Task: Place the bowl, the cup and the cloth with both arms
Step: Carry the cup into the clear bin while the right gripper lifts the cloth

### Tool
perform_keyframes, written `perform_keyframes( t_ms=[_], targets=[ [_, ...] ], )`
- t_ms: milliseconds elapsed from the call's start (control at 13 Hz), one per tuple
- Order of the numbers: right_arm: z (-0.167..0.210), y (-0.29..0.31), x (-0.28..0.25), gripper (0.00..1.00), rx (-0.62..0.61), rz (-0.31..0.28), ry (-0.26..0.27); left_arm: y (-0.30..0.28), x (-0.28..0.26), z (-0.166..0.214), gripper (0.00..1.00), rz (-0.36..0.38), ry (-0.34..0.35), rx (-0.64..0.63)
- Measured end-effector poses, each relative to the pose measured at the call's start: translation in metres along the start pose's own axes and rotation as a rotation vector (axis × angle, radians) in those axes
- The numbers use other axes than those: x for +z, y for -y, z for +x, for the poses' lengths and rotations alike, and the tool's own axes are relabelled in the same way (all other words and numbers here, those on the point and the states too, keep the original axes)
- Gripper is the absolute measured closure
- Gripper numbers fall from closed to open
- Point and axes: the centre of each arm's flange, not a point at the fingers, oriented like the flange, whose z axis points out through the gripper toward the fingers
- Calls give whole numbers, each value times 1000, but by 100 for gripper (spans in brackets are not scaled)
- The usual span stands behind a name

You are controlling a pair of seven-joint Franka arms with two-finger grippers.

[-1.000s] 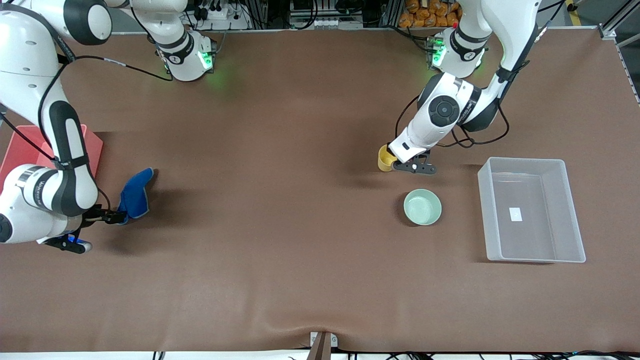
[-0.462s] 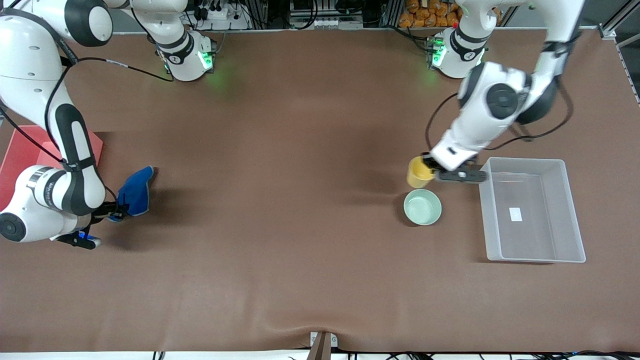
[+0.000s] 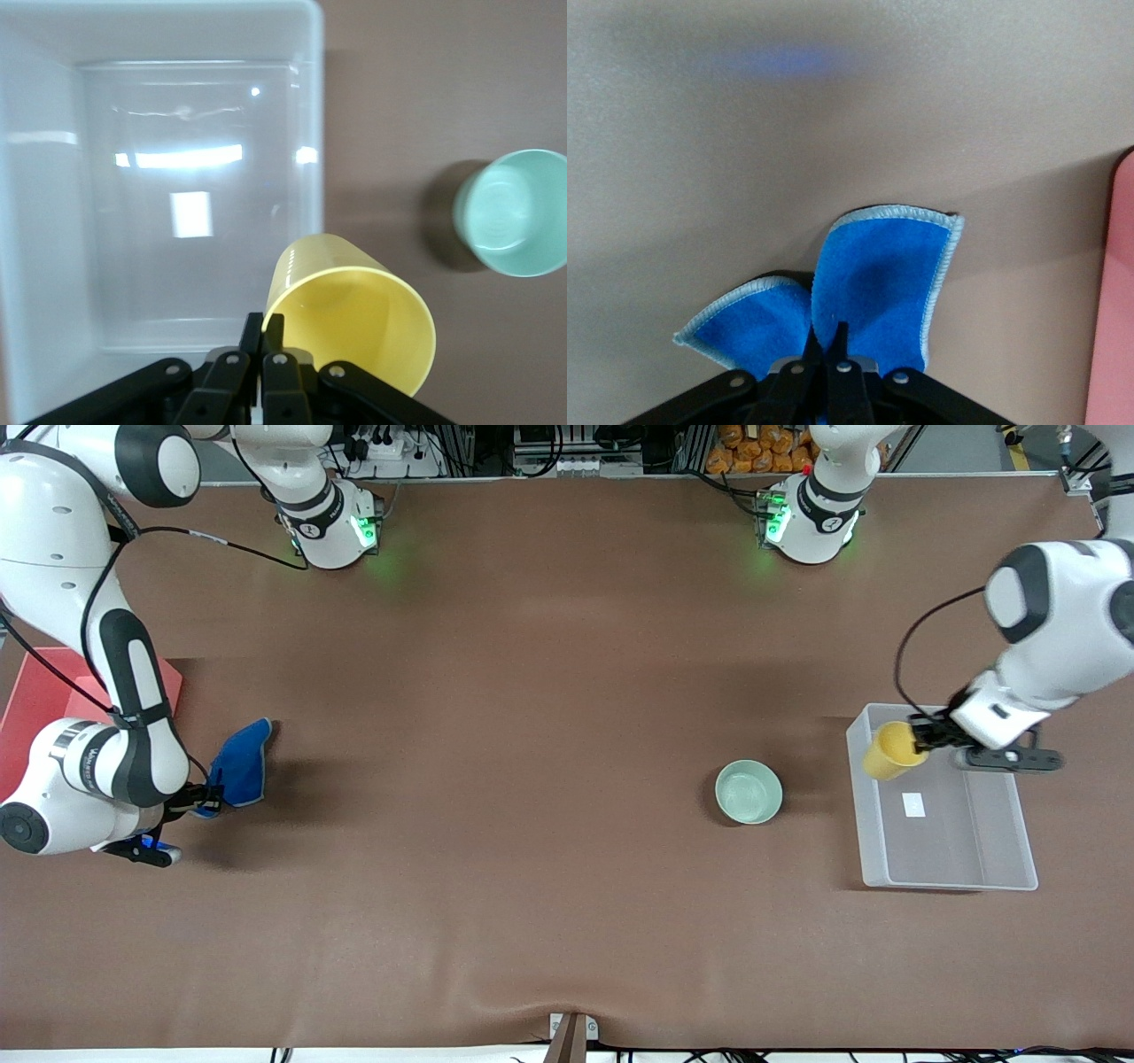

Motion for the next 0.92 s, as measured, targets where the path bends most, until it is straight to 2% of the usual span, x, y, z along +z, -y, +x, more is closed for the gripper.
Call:
perform_keyframes(
  t_ms=[154, 385, 692, 923],
  targets=[
    [0, 7, -13, 98, -10, 0, -19, 44, 3, -1, 98, -9, -4, 16],
    [-11, 17, -60, 98, -26, 2, -78, 98, 27, -6, 98, -44, 18, -20],
    [-49, 22, -141, 98, -40, 11, -131, 90, 80, -10, 98, -107, 103, -7],
    [-87, 23, -194, 98, -60, 17, -148, 87, 107, -20, 98, -95, 166, 34]
  ],
)
